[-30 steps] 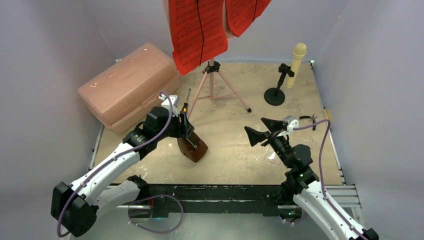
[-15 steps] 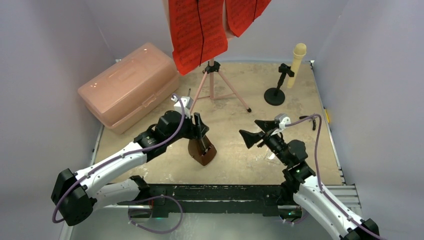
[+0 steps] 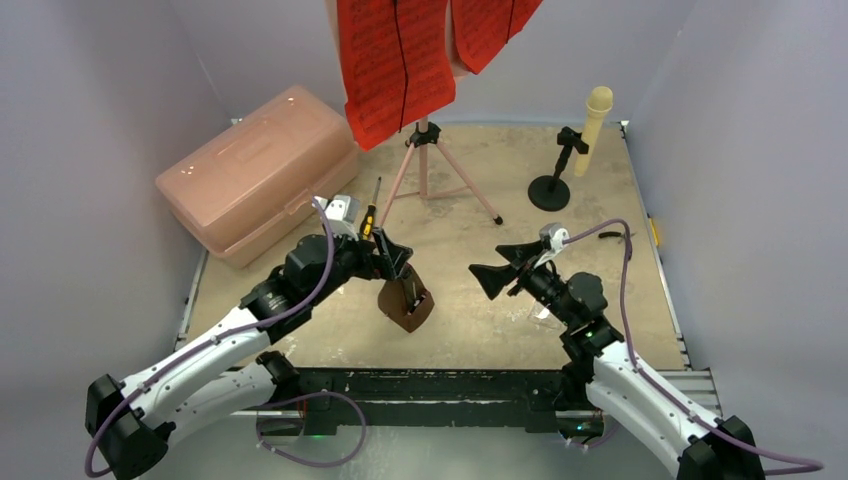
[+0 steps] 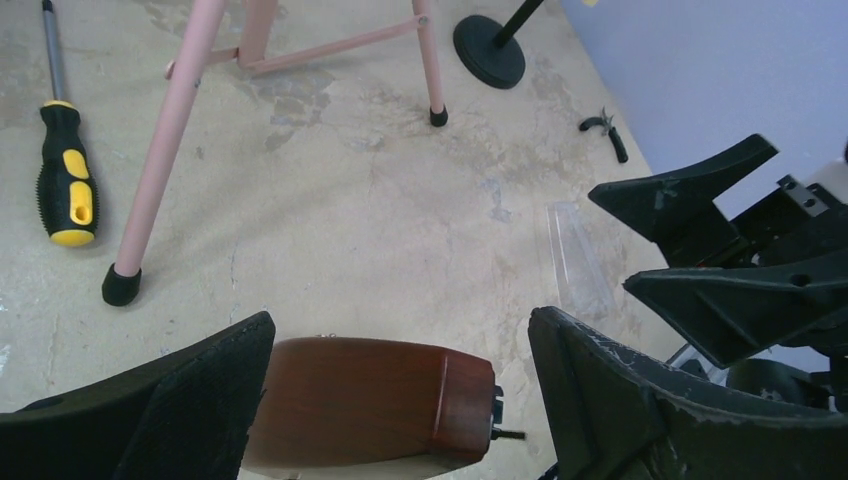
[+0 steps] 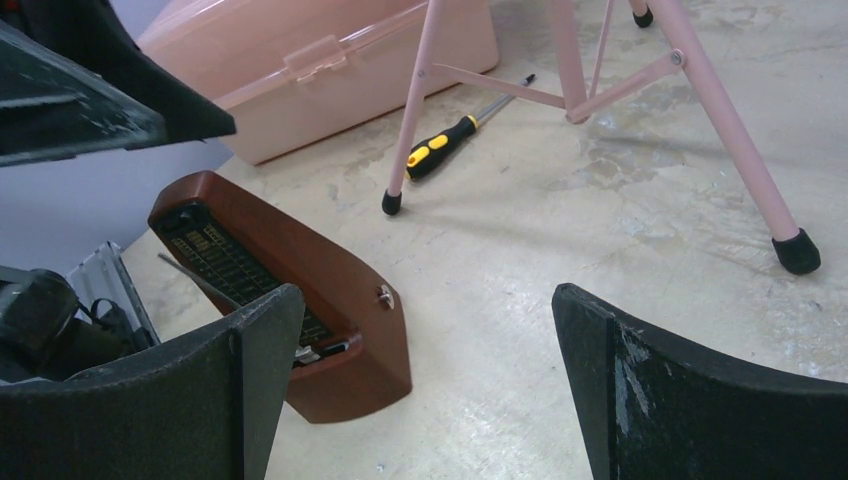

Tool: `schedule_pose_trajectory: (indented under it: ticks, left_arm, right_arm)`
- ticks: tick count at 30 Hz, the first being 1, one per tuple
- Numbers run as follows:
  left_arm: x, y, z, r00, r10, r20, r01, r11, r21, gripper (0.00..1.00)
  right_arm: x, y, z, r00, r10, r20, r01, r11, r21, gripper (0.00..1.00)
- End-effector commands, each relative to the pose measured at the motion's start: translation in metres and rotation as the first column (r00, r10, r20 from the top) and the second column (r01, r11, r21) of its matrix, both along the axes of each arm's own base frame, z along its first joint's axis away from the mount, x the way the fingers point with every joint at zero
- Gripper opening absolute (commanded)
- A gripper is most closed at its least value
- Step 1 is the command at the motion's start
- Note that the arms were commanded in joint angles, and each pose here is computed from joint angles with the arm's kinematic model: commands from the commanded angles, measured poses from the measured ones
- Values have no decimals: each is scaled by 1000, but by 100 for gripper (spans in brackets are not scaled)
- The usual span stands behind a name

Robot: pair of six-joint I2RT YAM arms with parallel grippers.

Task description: Pack up the instrument practice props

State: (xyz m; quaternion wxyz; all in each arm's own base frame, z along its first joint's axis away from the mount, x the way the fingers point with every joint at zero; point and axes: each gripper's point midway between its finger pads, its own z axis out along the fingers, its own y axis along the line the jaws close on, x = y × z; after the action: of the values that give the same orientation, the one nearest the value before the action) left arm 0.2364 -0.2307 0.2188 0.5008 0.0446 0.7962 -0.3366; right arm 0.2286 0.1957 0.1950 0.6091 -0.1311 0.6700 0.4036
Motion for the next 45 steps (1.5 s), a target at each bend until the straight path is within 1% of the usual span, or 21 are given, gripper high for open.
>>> schedule_pose_trajectory:
  ticks: [1,6,10,13,17,20,24,28,32,38,40,45]
  left_arm:
    - [-1,14,11,998,31,56,-32,999,15,98]
    - [-7,25,11,996,28,79,-33,997,62,98]
    - [-10,30,6,996,30,82,-37,996,83,99]
    - [-10,35,2,995,72,65,-76,996,53,99]
    - [-13,30,-5,997,58,50,-58,998,6,99]
    - [-16,26,-10,998,35,44,-35,999,2,99]
    - [-18,24,-13,999,17,44,-17,1000,-3,99]
    - [-22,22,-8,998,4,57,-1,999,-44,97]
    - [-24,22,-5,998,-3,63,6,999,-54,96]
    - [-28,17,-1,997,-33,69,38,996,-84,93]
    - [-28,15,-1,997,-39,71,45,995,-91,93]
    - [-29,12,-4,997,-52,60,58,994,-89,92]
  right_arm:
    - [4,1,26,998,-4,58,4,1000,7,98]
    - [0,8,31,995,51,81,-51,999,-5,98]
    - [-11,24,30,978,168,121,-168,986,-16,98]
    - [-15,34,25,966,218,140,-217,976,-24,97]
    - [-13,44,27,965,208,160,-207,978,-18,94]
    - [-17,56,32,956,223,192,-223,975,-20,88]
    - [-20,80,35,946,244,213,-242,970,-36,75]
    - [-27,103,37,928,289,236,-287,957,-47,64]
    - [-34,123,37,916,310,255,-306,950,-58,51]
    - [-39,134,36,911,318,262,-311,948,-66,38]
    - [-39,135,35,914,313,259,-306,950,-69,36]
    - [-37,134,34,918,300,260,-292,954,-68,25]
